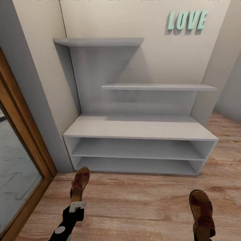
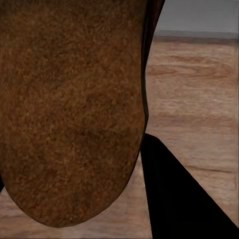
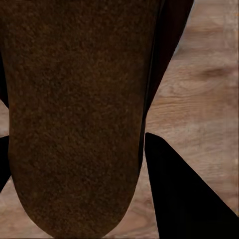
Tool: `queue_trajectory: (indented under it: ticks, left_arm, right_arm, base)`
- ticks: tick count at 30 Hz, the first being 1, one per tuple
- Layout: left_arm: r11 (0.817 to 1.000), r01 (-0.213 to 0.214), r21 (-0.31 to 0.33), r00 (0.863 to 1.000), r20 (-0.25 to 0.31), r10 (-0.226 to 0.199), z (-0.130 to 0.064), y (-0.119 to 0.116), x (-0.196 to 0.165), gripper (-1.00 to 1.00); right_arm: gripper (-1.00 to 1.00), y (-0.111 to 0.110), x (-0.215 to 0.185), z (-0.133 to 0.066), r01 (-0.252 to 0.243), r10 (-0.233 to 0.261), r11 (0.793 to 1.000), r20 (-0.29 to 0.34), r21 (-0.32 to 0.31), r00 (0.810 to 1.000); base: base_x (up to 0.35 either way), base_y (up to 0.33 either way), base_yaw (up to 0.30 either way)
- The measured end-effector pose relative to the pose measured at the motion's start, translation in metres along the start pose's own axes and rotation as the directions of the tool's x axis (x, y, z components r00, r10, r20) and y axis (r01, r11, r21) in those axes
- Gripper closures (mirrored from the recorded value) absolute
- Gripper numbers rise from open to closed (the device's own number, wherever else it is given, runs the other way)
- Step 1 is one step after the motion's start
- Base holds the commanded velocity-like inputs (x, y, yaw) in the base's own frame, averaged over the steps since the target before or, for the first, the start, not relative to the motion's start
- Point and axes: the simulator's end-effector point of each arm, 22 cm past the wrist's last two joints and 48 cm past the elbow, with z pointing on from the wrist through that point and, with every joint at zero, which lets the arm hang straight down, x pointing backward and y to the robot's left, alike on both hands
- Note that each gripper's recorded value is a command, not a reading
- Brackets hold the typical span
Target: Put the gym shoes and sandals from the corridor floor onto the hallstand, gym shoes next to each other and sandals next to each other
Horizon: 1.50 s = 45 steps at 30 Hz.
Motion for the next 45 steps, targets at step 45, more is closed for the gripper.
queue_trajectory:
  ticks: [45]
  left_arm:
    - [0.999, 0.001, 0.041, 0.999, -0.039, 0.001, 0.055, -0.034, -0.154, 1.0]
  right_arm:
    - [1.0, -0.108, 0.028, -0.013, -0.075, 0.104, 0.964, -0.102, 0.254, 0.989]
  base:
    - [0.0, 0.0, 0.0]
